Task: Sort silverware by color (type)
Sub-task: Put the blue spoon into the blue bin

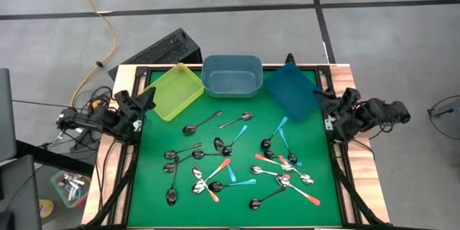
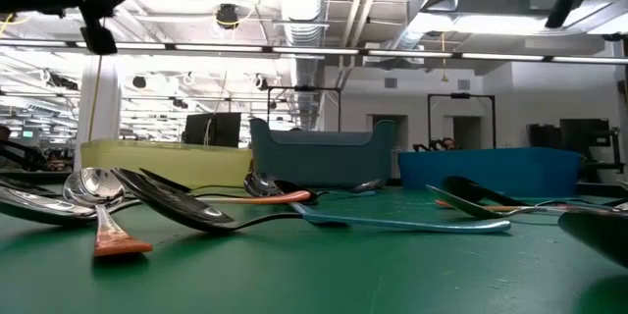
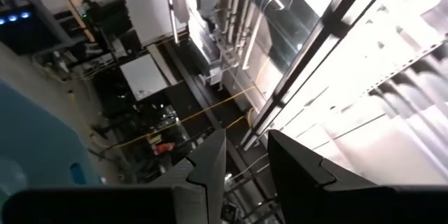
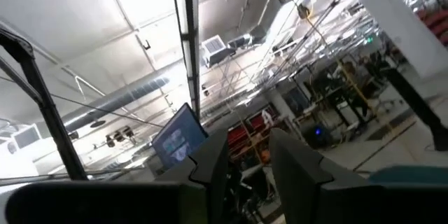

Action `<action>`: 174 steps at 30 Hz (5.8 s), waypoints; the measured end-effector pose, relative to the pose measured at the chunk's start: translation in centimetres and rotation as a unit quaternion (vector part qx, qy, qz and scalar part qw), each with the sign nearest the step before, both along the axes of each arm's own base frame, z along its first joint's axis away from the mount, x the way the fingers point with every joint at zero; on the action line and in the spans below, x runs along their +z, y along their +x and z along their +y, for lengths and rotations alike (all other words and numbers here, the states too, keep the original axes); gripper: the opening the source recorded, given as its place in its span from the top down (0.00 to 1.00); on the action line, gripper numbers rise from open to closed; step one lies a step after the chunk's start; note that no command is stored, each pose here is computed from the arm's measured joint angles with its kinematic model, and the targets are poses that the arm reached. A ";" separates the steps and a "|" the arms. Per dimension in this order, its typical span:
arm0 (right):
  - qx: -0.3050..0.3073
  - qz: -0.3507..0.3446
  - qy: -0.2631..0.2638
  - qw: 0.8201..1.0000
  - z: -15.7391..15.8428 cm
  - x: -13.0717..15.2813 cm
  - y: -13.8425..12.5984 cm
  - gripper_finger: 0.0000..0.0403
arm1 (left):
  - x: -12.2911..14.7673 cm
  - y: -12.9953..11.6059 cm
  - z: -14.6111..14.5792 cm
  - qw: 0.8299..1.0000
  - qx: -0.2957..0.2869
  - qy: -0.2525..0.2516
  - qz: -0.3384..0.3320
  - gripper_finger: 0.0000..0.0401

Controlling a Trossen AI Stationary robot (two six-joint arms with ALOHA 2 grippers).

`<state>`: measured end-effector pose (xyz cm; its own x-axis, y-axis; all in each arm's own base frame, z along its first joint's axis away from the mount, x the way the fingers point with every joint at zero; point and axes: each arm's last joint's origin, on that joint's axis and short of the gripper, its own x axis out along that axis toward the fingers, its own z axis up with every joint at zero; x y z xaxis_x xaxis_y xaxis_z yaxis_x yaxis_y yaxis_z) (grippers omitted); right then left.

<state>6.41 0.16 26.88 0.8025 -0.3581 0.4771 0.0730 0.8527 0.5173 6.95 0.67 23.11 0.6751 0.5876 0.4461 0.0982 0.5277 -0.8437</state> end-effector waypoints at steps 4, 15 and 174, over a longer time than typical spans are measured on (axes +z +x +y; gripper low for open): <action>-0.002 0.005 -0.005 1.000 0.1 1.4 0.2 0.61 | 1.6 -0.6 0.0 1.000 -0.011 0.022 -0.016 0.77; -0.009 0.137 -0.050 0.989 1.3 2.6 4.7 0.42 | 5.1 -0.2 -0.2 0.994 0.007 0.103 0.040 0.75; 0.084 0.638 0.265 0.718 3.9 -4.9 17.4 0.98 | 10.3 5.4 -0.5 0.927 -0.033 0.127 0.351 0.56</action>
